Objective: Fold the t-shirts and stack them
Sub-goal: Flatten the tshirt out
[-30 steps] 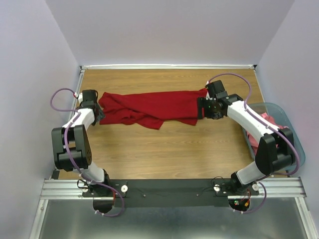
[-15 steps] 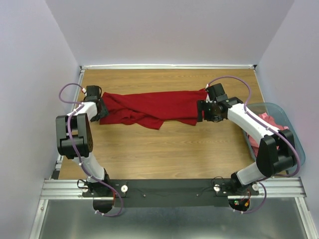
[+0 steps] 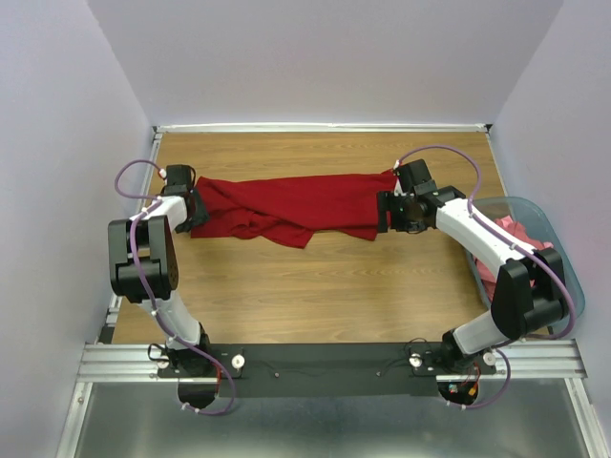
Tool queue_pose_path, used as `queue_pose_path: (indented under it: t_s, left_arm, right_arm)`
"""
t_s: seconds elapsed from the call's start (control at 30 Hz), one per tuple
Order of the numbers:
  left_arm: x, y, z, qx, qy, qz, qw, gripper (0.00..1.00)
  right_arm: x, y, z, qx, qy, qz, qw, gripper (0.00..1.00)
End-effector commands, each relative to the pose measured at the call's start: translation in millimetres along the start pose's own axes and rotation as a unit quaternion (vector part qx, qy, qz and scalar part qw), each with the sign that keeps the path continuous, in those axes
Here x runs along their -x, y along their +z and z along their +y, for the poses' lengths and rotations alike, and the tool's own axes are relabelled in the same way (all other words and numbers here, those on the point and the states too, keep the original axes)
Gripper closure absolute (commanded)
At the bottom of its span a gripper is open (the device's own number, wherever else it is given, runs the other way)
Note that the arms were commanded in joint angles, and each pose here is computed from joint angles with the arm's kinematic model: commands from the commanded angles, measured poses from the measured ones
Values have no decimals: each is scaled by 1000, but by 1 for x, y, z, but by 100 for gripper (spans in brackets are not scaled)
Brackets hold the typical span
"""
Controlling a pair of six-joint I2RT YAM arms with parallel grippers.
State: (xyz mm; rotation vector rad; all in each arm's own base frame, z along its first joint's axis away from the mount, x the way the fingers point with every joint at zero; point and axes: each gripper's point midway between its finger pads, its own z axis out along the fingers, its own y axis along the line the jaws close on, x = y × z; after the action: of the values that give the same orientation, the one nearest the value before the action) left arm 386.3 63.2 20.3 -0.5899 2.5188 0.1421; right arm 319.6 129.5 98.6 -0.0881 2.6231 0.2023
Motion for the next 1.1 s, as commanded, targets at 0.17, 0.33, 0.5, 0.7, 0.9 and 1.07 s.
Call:
queue_pose_path:
  t_s: [0.17,0.33,0.5,0.7,0.9,1.07]
  left_arm:
    - [-67,-7,21,53,33,76,995,45]
    - [-77,-4,13,43,44,93,994,59]
    - [-66,-12,13,43,42,74,995,100]
    - [-38,-37,13,41,25,25,999,100]
    - [-16,-61,9,27,13,-15,999,100]
    - [-14,-69,9,18,11,-28,999,100]
  right_arm:
    - [7,1,8,13,-3,-10,1000,17]
    - [13,3,10,15,-2,-15,1000,17]
    - [12,18,18,31,12,-8,999,18]
    - [15,42,23,30,32,2,999,19]
    - [14,59,26,-5,53,-3,999,30]
    - [9,73,19,-28,86,-7,996,36]
